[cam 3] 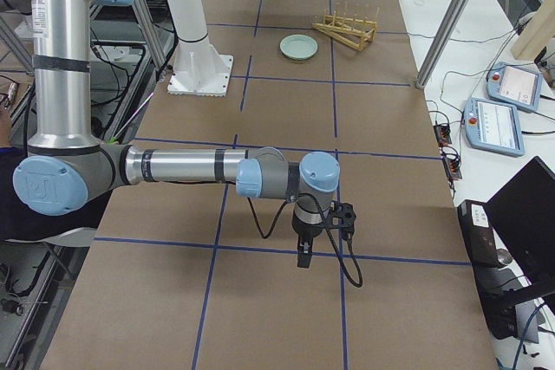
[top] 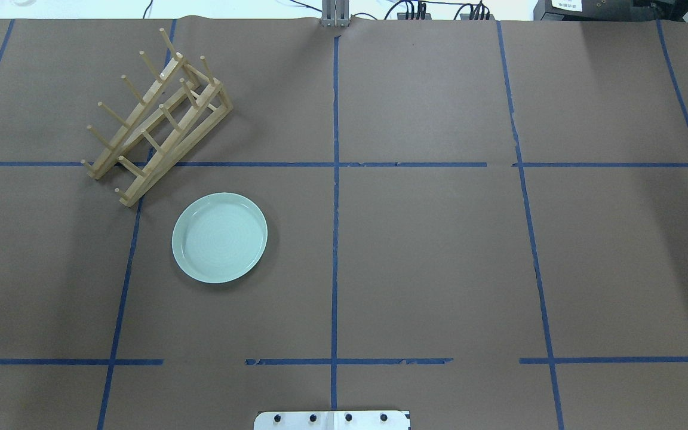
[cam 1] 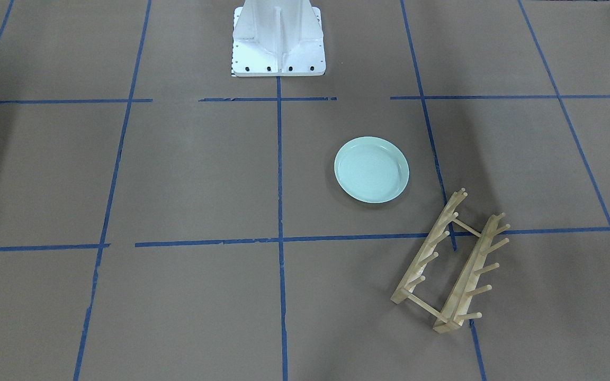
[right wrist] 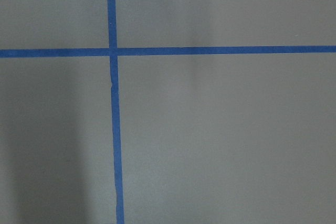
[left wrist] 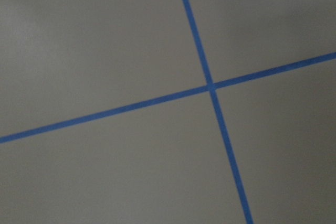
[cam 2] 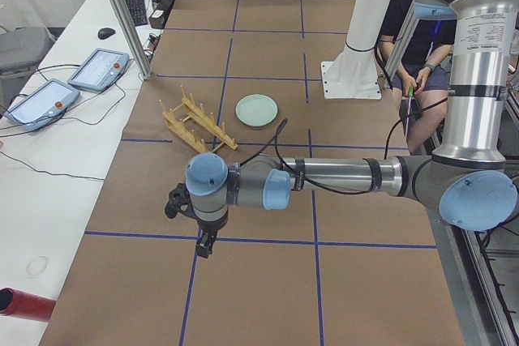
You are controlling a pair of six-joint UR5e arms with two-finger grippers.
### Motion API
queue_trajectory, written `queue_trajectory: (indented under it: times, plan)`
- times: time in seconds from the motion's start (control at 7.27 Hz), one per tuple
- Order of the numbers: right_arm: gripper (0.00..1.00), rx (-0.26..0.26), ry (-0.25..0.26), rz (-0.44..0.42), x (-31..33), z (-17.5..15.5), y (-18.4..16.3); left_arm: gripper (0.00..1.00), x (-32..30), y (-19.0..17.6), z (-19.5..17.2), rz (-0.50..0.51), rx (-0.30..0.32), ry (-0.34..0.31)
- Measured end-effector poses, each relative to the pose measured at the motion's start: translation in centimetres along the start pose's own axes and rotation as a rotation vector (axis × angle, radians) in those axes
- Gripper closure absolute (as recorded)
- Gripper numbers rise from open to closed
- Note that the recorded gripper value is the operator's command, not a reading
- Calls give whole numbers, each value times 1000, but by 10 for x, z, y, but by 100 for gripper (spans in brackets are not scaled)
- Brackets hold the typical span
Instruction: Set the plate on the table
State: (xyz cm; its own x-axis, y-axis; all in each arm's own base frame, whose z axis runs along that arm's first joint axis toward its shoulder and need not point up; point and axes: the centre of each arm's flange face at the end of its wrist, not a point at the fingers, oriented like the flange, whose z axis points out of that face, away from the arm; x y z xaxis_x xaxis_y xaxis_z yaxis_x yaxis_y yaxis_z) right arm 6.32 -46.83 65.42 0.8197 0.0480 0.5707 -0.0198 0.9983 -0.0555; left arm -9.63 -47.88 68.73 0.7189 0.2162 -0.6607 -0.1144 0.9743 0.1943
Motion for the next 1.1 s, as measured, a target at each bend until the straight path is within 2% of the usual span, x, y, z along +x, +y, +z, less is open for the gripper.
queue_trajectory:
  times: [0.41, 0.69, 1.1]
  plan:
    - [0, 0, 0, 1, 0, 0, 0, 0, -1, 3, 0, -8, 0, -2]
    - [0, 0, 0, 0, 0, 0, 0, 0, 12, -5, -16, 2, 15, -7]
    - [0, 0, 0, 2, 0, 0, 0, 0, 32, -11, -37, -37, 10, -4]
